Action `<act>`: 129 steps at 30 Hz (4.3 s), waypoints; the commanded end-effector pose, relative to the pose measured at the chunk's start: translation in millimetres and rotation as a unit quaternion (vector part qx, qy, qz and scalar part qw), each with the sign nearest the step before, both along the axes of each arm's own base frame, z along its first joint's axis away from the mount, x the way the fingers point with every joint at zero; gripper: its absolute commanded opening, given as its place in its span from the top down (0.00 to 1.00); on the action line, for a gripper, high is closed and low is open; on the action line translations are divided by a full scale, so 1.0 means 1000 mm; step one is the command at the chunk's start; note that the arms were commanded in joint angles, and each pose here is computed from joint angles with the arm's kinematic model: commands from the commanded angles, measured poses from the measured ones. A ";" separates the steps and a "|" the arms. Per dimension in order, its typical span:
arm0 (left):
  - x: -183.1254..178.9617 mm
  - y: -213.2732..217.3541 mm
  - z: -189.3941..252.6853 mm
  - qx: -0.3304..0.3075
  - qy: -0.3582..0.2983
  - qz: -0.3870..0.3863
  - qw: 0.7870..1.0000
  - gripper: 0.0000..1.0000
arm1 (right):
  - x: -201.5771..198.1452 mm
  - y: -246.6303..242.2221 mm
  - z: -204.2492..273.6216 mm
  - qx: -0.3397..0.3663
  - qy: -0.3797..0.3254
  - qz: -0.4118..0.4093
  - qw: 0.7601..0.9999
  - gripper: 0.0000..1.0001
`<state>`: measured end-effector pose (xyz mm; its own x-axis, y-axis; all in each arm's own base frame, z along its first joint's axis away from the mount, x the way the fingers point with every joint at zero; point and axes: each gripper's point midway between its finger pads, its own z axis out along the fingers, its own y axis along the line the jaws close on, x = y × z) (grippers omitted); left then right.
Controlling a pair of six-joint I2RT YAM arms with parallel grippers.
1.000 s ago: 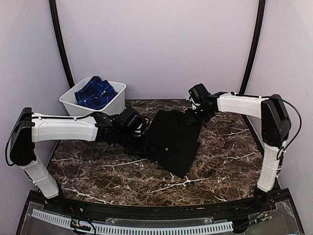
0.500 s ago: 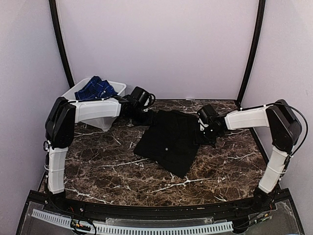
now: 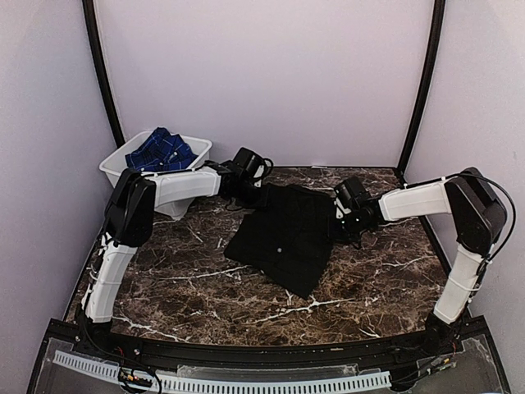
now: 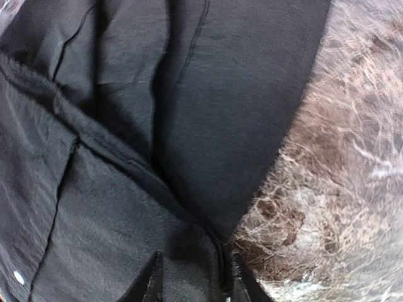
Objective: Fold and stack the long sleeve shirts
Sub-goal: Adjust the crumpled shirt at the center of the board, then pick up the sleeve from the center of the board.
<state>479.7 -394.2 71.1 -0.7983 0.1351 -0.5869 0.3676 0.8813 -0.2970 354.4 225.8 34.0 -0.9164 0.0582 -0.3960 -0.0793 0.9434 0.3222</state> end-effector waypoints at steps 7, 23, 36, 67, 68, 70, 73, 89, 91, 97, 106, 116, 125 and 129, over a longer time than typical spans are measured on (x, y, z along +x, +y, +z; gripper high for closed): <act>0.000 -0.009 0.046 -0.030 -0.019 -0.019 0.999 0.98 | 0.008 0.003 0.033 0.008 -0.037 0.006 0.999 1.00; -0.050 0.013 0.090 -0.059 0.000 -0.028 0.998 1.00 | -0.027 0.059 0.108 -0.011 -0.106 0.109 0.988 1.00; -0.318 0.119 0.033 -0.025 0.171 -0.037 0.984 1.00 | -0.257 0.142 0.089 0.068 -0.014 0.318 0.946 1.00; -0.179 0.088 -0.015 0.078 0.119 -0.006 0.990 0.39 | 0.018 0.057 0.026 -0.022 -0.043 0.023 0.999 0.45; -0.177 0.084 -0.024 0.082 0.127 -0.009 0.988 0.41 | 0.025 0.053 0.021 -0.027 -0.039 0.019 0.999 0.45; -0.176 0.075 -0.033 0.077 0.140 -0.017 0.987 0.45 | 0.039 0.047 0.013 -0.029 -0.034 0.011 0.999 0.46; -0.176 0.063 -0.043 0.060 0.160 -0.023 0.985 0.50 | 0.061 0.035 0.001 -0.025 -0.023 0.000 0.999 0.49; -0.155 -0.009 -0.031 -0.009 0.171 0.019 0.985 0.58 | 0.180 -0.003 0.027 -0.063 -0.063 -0.019 0.996 0.45; -0.150 -0.002 -0.018 -0.001 0.151 0.027 0.988 0.56 | 0.175 -0.006 0.038 -0.075 -0.072 -0.018 0.994 0.41; -0.134 0.007 0.035 0.002 0.073 0.027 0.997 0.43 | 0.128 -0.007 0.069 -0.108 -0.093 0.000 0.990 0.29; -0.097 0.004 0.037 -0.005 0.050 0.037 0.998 0.38 | 0.075 0.049 0.067 -0.040 -0.089 0.078 0.992 0.30; -0.045 -0.002 0.013 0.050 0.025 0.050 0.997 0.33 | 0.057 0.034 0.057 -0.069 -0.069 0.059 0.993 0.31; -0.025 0.003 -0.006 0.027 0.048 0.074 0.996 0.27 | 0.038 0.020 0.052 -0.073 -0.065 0.049 0.994 0.31; -0.027 -0.006 -0.003 -0.001 0.063 0.065 0.996 0.28 | 0.034 0.016 0.047 -0.076 -0.060 0.047 0.994 0.31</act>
